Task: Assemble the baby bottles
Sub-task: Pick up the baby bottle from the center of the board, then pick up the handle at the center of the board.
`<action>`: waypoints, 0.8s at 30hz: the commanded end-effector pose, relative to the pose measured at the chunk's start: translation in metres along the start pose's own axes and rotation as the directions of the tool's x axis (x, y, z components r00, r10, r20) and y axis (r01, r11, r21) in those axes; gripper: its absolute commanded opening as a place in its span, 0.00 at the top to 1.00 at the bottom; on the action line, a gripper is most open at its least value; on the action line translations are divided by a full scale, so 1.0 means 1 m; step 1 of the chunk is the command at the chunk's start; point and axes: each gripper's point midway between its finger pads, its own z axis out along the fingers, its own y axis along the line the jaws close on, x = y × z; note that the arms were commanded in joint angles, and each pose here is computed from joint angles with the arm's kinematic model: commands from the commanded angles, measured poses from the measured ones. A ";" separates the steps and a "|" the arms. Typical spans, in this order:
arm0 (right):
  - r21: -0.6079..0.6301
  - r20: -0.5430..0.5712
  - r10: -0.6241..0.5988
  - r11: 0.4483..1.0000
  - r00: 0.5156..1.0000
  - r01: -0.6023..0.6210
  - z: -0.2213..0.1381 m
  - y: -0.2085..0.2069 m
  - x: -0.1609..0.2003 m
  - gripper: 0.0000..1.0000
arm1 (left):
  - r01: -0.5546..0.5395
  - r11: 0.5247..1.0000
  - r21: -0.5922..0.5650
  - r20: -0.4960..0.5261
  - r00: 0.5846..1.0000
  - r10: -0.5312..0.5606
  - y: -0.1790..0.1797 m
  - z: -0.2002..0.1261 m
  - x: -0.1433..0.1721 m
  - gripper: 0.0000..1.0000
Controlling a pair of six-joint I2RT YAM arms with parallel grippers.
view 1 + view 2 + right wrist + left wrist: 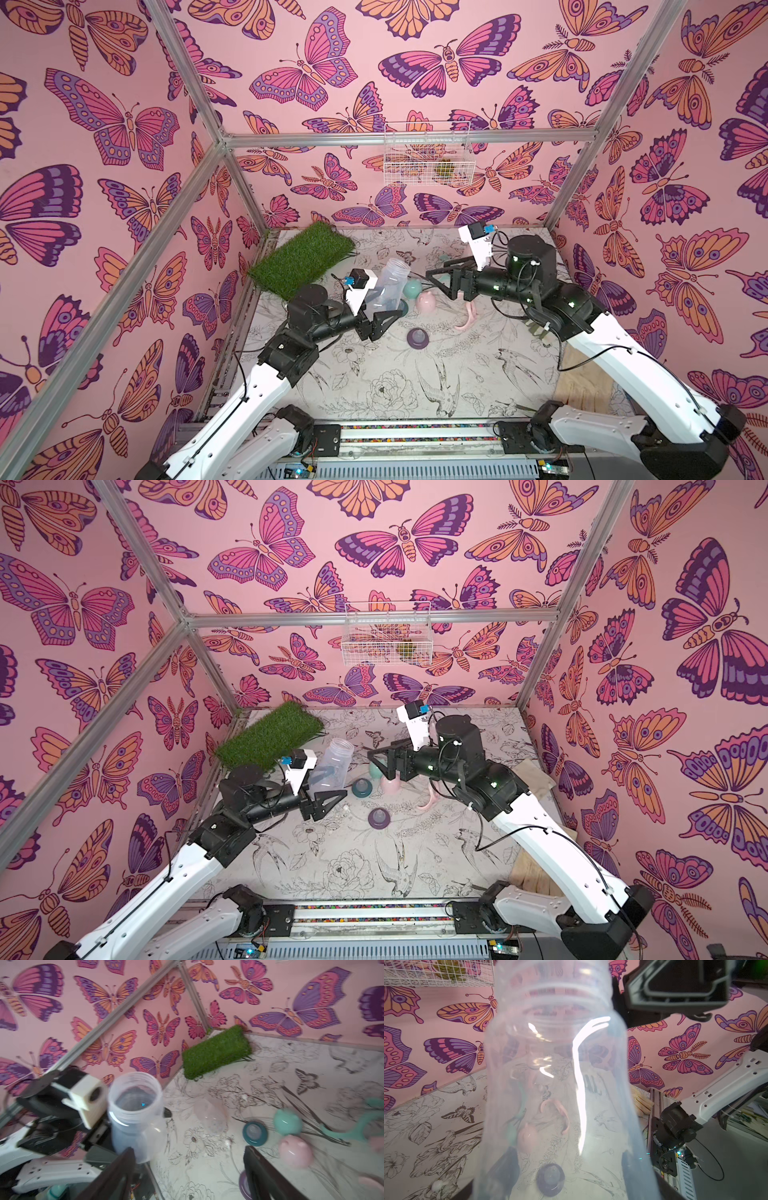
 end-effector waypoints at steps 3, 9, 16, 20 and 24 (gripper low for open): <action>0.404 -0.159 0.110 0.914 0.981 -0.037 -0.006 -0.102 0.065 0.18 | -0.042 0.988 -0.148 0.019 0.999 0.046 0.022 -0.007 0.001 1.00; 0.588 -0.168 0.282 0.798 0.945 -0.133 -0.017 -0.174 0.127 0.28 | -0.047 0.976 -0.215 0.007 0.999 0.050 0.033 -0.010 0.006 1.00; 0.596 -0.134 0.439 0.752 0.889 -0.282 -0.010 -0.215 0.193 0.47 | -0.049 0.977 -0.206 0.008 0.999 0.052 0.031 -0.010 0.006 1.00; 0.526 -0.077 0.496 0.757 0.865 -0.387 0.004 -0.223 0.205 0.52 | -0.048 0.979 -0.197 0.008 0.999 0.050 0.030 -0.010 0.007 1.00; 0.481 -0.072 0.541 0.755 0.838 -0.446 0.018 -0.227 0.213 0.56 | -0.049 0.980 -0.195 0.014 0.999 0.052 0.029 -0.011 0.005 1.00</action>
